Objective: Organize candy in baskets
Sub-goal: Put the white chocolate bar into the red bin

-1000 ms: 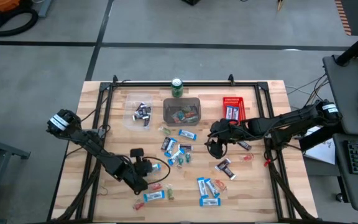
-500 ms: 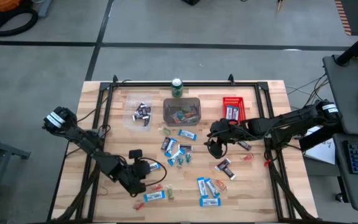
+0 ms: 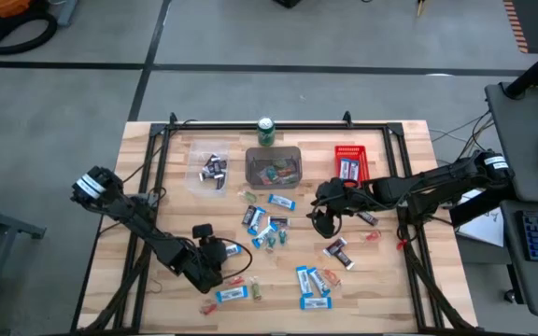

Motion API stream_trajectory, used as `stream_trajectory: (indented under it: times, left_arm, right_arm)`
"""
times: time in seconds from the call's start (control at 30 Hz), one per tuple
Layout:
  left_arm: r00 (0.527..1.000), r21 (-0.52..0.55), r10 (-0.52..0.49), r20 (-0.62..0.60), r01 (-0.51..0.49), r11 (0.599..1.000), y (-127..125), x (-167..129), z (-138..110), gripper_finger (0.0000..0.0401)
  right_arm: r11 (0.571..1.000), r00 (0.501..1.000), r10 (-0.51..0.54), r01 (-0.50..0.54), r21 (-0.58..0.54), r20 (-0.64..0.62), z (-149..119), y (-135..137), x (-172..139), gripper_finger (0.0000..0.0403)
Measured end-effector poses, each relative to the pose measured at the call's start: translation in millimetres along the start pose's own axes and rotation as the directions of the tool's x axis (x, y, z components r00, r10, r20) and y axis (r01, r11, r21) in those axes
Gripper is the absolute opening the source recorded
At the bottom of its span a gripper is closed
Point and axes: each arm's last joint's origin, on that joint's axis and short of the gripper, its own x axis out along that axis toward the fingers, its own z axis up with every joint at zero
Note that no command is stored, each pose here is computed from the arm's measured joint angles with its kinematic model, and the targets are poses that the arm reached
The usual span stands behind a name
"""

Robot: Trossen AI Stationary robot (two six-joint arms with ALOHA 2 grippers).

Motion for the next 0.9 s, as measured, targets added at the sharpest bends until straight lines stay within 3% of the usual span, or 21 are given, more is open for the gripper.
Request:
stream_trajectory:
  times: [0.13, 0.4, 0.57, 0.63, 0.77, 0.9]
  left_arm:
    - [1.0, -0.016, 0.004, -0.013, -0.004, 1.0, -1.0, 3.7, -2.9, 0.0151]
    - [1.0, 0.007, -0.012, -0.016, 0.012, 1.0, 0.3, -1.0, -1.6, 0.0031]
    - [1.0, 0.048, -0.014, 0.011, 0.014, 0.999, 5.2, -10.4, 1.9, 0.0016]
    - [0.997, 0.076, 0.004, 0.08, -0.01, 0.997, 7.8, -17.7, 7.7, 0.0021]
    - [0.954, 0.126, 0.121, 0.273, -0.16, 0.979, 15.2, -31.2, 21.0, 0.0026]
    - [0.859, 0.07, 0.285, 0.425, -0.346, 0.936, 21.9, -38.1, 37.0, 0.0027]
  right_arm:
    - [1.0, 1.0, 0.004, -0.004, -0.001, 0.007, 0.7, 0.4, 0.0, 0.0205]
    - [1.0, 1.0, 0.01, -0.01, -0.003, 0.018, 1.7, 1.0, 0.0, 0.0205]
    - [1.0, 0.999, 0.017, -0.016, -0.017, 0.034, 2.9, 2.1, -0.1, 0.0205]
    - [0.999, 0.997, 0.025, -0.023, -0.03, 0.07, 4.3, 4.5, 0.1, 0.0205]
    - [0.997, 0.986, 0.055, -0.046, -0.06, 0.158, 7.9, 13.1, 7.6, 0.0205]
    - [0.994, 0.96, 0.11, -0.107, -0.026, 0.257, 14.4, 21.6, 28.3, 0.0205]
